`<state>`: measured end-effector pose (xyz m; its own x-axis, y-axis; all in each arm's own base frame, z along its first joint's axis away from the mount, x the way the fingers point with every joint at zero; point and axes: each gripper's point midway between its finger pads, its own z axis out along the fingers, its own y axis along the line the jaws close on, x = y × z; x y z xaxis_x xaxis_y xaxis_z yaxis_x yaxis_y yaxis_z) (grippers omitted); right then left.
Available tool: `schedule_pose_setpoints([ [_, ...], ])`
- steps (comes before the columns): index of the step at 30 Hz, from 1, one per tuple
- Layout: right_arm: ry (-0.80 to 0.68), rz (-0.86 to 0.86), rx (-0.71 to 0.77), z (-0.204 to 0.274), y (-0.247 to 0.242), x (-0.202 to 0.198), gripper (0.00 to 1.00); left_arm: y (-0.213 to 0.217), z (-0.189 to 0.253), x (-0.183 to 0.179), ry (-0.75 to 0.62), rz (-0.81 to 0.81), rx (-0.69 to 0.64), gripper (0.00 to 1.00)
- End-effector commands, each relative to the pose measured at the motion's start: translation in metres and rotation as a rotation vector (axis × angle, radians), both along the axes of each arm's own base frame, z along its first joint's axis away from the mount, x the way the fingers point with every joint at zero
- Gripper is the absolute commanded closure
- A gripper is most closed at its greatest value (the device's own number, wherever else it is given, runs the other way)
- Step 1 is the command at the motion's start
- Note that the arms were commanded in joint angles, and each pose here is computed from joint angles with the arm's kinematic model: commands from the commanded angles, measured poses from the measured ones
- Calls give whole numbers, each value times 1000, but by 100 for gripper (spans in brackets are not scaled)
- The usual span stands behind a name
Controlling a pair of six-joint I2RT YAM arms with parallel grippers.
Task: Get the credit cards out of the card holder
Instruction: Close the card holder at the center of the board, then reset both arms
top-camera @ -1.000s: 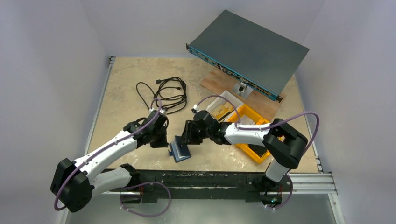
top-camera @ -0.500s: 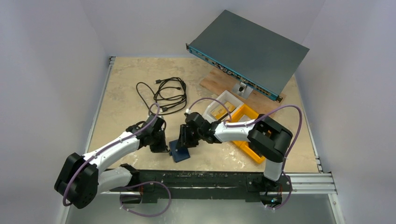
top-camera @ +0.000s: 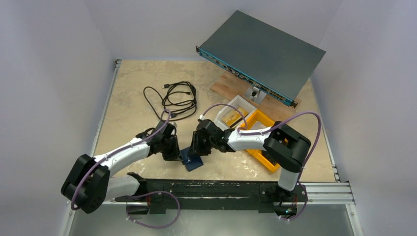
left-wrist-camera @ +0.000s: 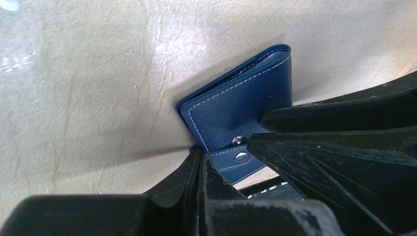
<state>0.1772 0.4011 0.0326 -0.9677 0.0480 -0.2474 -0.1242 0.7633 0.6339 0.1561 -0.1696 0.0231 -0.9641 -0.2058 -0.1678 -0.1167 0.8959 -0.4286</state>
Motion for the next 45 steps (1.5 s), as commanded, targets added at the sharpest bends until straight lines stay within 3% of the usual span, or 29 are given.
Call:
schedule_pose_setpoints([
  [1,-9,-51,-68,-10,-18,1,70,-20,3,16,-18,-7,-79,100],
  [21,-133,-103,-6,45,-19,25,69,-36,26,58,-69,-42,-44,100],
  [24,-162,-102,2,61,-18,30,66,-34,42,58,-96,-50,-49,100],
  [28,-230,-111,24,89,-19,39,53,-32,76,64,-181,-66,-57,100],
  [30,-272,-118,36,106,-21,43,42,-29,101,68,-250,-75,-62,86],
  [34,-376,-153,43,141,-32,54,18,-22,153,74,-396,-95,-73,48],
  [36,-430,-171,50,160,-38,58,9,-18,181,75,-467,-101,-81,20],
  [38,-480,-193,59,176,-46,62,3,-12,201,74,-521,-102,-78,3],
  [45,-610,-260,104,221,-73,65,1,16,245,66,-656,-55,-23,0],
])
